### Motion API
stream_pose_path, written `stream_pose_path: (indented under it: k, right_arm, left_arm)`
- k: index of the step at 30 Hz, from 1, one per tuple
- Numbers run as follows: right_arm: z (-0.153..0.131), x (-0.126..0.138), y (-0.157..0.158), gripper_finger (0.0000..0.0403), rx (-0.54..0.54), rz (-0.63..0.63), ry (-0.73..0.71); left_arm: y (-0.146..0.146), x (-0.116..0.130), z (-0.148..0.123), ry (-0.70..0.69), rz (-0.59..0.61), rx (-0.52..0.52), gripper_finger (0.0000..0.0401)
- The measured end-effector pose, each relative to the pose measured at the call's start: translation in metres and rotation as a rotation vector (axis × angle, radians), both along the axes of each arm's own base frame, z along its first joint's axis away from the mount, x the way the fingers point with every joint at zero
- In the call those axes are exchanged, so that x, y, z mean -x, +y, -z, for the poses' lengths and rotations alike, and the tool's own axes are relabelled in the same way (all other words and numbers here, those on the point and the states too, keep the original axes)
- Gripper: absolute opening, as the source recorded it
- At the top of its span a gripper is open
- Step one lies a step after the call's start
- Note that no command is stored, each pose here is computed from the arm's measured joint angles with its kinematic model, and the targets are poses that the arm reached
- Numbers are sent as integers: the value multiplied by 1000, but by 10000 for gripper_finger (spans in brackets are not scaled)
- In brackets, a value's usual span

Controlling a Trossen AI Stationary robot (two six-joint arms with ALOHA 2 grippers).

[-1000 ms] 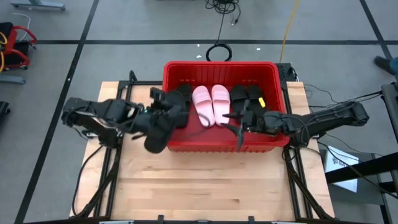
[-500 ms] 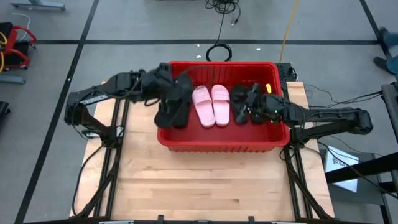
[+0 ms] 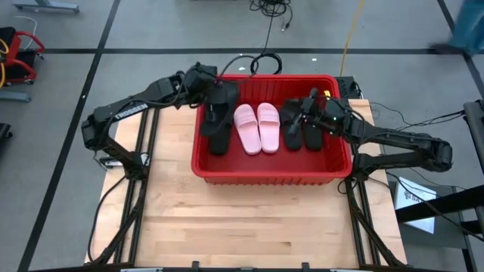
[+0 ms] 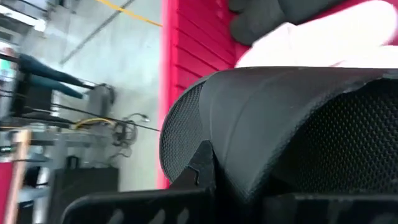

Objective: Pick and place slides into bin
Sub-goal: Put the black slide into the red bin

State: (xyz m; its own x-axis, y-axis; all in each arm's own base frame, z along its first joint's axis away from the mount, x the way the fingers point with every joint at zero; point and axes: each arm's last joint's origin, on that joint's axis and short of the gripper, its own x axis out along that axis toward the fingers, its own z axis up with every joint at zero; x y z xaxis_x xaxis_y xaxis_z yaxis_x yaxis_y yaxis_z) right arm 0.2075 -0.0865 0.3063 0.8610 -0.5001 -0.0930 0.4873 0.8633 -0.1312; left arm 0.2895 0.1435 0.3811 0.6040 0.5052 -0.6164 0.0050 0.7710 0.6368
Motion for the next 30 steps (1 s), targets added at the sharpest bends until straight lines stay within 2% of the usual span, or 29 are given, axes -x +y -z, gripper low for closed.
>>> stream_pose_path:
  k: [7,10,14,16,21,27,30]
  right_arm:
    - [-1,2,-11,150,9,27,-20]
    - [-1,3,-14,150,24,38,-17]
    - [-2,2,-15,150,47,39,-13]
    - [-3,2,-15,150,60,40,-26]
    - [-3,3,-17,150,66,51,-25]
    - [-3,4,-19,150,72,60,-19]
    - [-3,4,-19,150,78,59,-13]
  left_arm:
    - [3,-9,28,-42,26,6,3]
    - [5,-11,47,-27,2,34,5]
    - [8,-16,64,-68,-53,-3,3]
    - [9,-15,72,-65,-80,11,3]
    - [9,-18,75,-148,-136,-5,3]
    - [12,-21,91,-96,-171,-20,6]
    - [17,-25,107,-17,-181,-11,3]
